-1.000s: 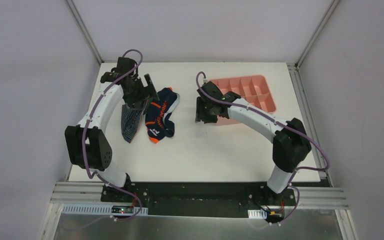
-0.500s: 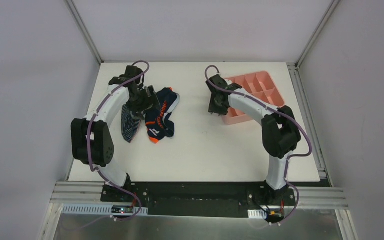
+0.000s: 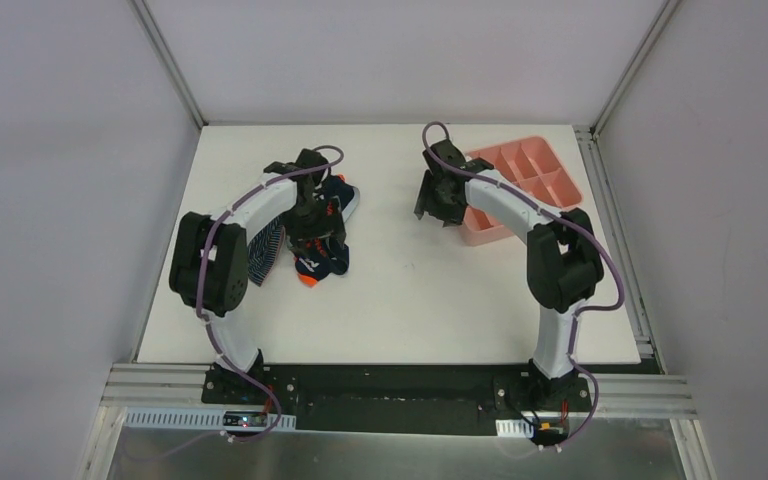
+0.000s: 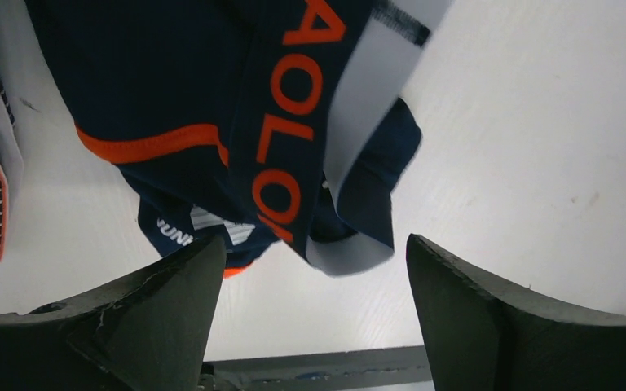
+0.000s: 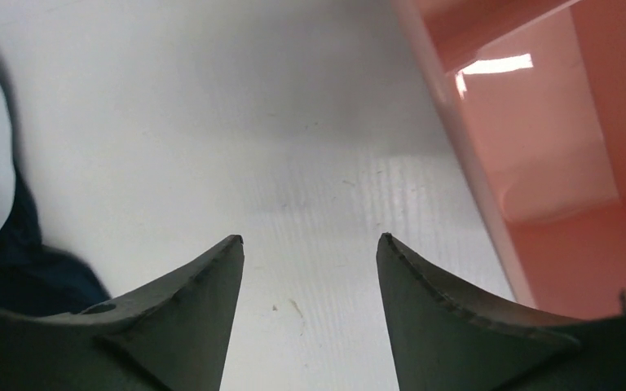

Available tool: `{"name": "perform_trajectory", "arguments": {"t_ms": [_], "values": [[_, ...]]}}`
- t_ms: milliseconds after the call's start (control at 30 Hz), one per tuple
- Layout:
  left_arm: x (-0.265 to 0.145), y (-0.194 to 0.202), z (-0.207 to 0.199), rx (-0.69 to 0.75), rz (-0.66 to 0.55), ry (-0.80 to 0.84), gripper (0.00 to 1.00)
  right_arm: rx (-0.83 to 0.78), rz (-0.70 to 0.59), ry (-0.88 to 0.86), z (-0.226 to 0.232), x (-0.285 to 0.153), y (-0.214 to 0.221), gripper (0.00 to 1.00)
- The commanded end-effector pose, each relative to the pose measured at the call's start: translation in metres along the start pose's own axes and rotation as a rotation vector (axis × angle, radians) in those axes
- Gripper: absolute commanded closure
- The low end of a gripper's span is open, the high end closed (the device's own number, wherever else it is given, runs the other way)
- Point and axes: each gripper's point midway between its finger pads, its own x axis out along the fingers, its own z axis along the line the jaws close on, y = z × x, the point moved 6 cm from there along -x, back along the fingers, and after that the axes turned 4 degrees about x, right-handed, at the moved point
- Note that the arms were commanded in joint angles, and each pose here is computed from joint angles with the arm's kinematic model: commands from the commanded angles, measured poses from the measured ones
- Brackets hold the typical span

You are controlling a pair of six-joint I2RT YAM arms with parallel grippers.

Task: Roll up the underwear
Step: Move the storage box to the center of the board, then flatten out the underwear at the center of the board.

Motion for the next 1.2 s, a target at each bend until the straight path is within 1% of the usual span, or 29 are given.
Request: {"name": "perform_trajectory", "arguments": {"t_ms": [0, 33, 100, 167, 233, 267, 333, 367, 467, 533, 567, 633, 667, 700, 733, 767, 800, 833, 900, 933, 1000, 1100, 1167], "values": [[0.019, -0.007, 0.005, 0.029, 0.009, -0.11, 0.21, 0.035, -0.036, -0.129, 0.016, -0.046, -0.005, 0.35], [0.023, -0.009, 0.005, 0.038, 0.009, -0.128, 0.29, 0.04, -0.041, -0.135, 0.015, -0.05, -0.005, 0.35], [0.027, -0.017, 0.003, 0.056, -0.003, -0.151, 0.47, 0.044, -0.056, -0.142, 0.013, -0.058, -0.006, 0.35], [0.025, -0.025, 0.006, 0.07, -0.037, -0.19, 0.69, 0.048, -0.08, -0.147, 0.011, -0.067, -0.008, 0.34], [0.015, -0.035, 0.006, 0.106, -0.079, -0.213, 0.94, 0.052, -0.097, -0.148, 0.009, -0.075, -0.011, 0.34], [0.008, -0.039, 0.006, 0.135, -0.098, -0.222, 1.0, 0.054, -0.106, -0.151, 0.008, -0.078, -0.013, 0.34], [-0.01, -0.049, 0.001, 0.209, -0.131, -0.199, 1.0, 0.071, -0.121, -0.163, 0.006, -0.087, -0.019, 0.34], [-0.02, -0.052, -0.004, 0.254, -0.145, -0.157, 1.0, 0.083, -0.131, -0.167, 0.005, -0.091, -0.023, 0.34], [-0.053, -0.056, -0.03, 0.391, -0.184, 0.039, 1.0, 0.138, -0.156, -0.195, -0.002, -0.104, -0.038, 0.34], [-0.069, -0.053, -0.048, 0.45, -0.199, 0.146, 1.0, 0.177, -0.171, -0.213, -0.009, -0.112, -0.05, 0.33], [-0.073, -0.049, -0.057, 0.478, -0.189, 0.194, 1.0, 0.192, -0.178, -0.219, -0.013, -0.115, -0.055, 0.33], [-0.073, -0.032, -0.073, 0.532, -0.13, 0.264, 1.0, 0.22, -0.189, -0.221, -0.021, -0.117, -0.064, 0.33], [-0.069, -0.02, -0.08, 0.558, -0.084, 0.293, 0.97, 0.228, -0.19, -0.22, -0.024, -0.117, -0.066, 0.32], [-0.065, -0.007, -0.085, 0.581, -0.027, 0.317, 0.85, 0.235, -0.183, -0.217, -0.027, -0.116, -0.066, 0.32], [-0.061, 0.01, -0.09, 0.606, 0.04, 0.345, 0.68, 0.241, -0.176, -0.214, -0.029, -0.114, -0.066, 0.32], [-0.059, 0.023, -0.092, 0.62, 0.097, 0.359, 0.47, 0.245, -0.163, -0.208, -0.031, -0.11, -0.064, 0.32], [-0.058, 0.034, -0.092, 0.632, 0.136, 0.355, 0.29, 0.244, -0.152, -0.207, -0.031, -0.108, -0.062, 0.32], [-0.059, 0.041, -0.089, 0.633, 0.16, 0.344, 0.18, 0.242, -0.136, -0.209, -0.031, -0.105, -0.059, 0.31], [-0.066, 0.045, -0.079, 0.615, 0.155, 0.291, 0.09, 0.236, -0.12, -0.205, -0.029, -0.099, -0.054, 0.31], [-0.07, 0.044, -0.072, 0.591, 0.132, 0.247, 0.08, 0.223, -0.114, -0.207, -0.026, -0.098, -0.052, 0.31], [-0.077, 0.038, -0.057, 0.505, 0.09, 0.217, 0.13, 0.179, -0.104, -0.215, -0.016, -0.097, -0.045, 0.31], [-0.074, 0.033, -0.029, 0.302, 0.085, 0.184, 0.3, 0.116, -0.093, -0.239, 0.002, -0.095, -0.035, 0.31], [-0.067, 0.035, -0.012, 0.179, 0.094, 0.133, 0.43, 0.082, -0.079, -0.253, 0.014, -0.09, -0.027, 0.31]]}}
